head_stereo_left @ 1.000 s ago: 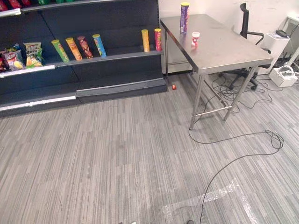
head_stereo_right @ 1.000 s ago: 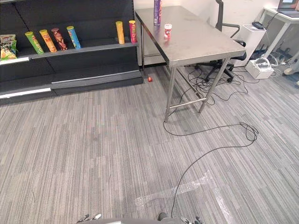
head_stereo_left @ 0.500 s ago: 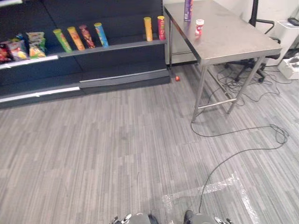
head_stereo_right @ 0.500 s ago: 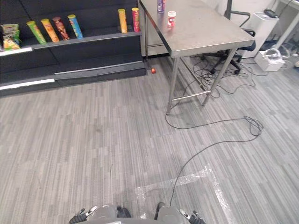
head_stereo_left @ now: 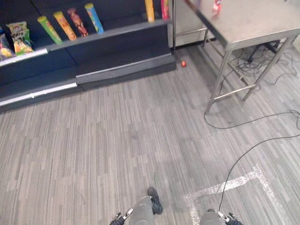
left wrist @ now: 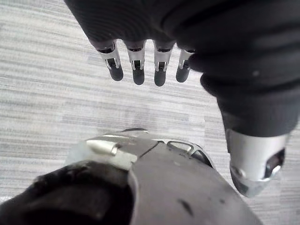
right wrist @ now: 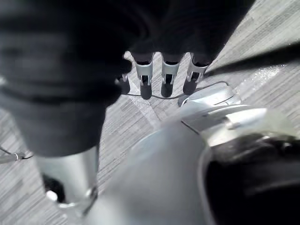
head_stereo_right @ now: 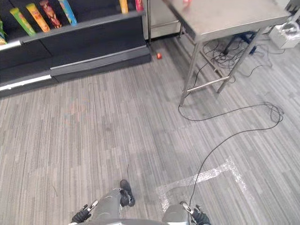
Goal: Put the gum and the chips on the shelf.
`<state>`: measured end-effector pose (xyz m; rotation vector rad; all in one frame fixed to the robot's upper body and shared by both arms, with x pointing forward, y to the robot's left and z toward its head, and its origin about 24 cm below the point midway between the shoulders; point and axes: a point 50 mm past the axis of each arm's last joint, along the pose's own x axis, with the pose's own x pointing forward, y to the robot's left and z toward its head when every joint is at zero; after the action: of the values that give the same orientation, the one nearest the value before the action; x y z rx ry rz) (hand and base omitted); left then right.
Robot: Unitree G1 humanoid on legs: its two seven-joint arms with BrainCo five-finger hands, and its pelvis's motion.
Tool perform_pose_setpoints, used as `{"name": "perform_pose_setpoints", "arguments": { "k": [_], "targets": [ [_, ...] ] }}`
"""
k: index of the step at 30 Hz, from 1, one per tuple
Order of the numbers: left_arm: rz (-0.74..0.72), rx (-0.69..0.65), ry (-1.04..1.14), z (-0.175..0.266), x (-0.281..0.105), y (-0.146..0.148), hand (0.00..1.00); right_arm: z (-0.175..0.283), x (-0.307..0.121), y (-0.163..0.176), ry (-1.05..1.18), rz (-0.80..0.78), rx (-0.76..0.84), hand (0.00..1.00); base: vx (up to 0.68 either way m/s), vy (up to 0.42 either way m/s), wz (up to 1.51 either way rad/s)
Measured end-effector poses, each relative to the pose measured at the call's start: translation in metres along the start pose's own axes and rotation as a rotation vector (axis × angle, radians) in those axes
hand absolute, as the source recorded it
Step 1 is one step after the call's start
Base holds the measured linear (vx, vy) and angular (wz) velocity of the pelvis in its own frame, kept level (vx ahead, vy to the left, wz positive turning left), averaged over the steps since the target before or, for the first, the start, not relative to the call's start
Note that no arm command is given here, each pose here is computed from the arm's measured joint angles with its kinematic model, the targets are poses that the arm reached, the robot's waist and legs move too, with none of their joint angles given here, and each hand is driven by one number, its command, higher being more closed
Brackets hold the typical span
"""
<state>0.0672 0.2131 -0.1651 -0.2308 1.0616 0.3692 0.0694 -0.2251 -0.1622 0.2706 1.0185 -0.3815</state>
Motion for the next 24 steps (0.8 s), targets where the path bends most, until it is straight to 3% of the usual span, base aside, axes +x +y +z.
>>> {"name": "perform_pose_setpoints", "arguments": {
  "k": [12, 24],
  "targets": [
    [-0.044, 0.149, 0.005, 0.001, 0.000, 0.000, 0.00, 0.007, -0.001, 0.006, -0.060, 0.038, -0.009, 0.00, 0.39, 0.232, -0.25],
    [-0.106, 0.154, -0.018, 0.008, 0.004, -0.025, 0.00, 0.026, 0.003, 0.001, -0.100, 0.031, -0.021, 0.00, 0.36, -0.148, 0.17]
  ]
}}
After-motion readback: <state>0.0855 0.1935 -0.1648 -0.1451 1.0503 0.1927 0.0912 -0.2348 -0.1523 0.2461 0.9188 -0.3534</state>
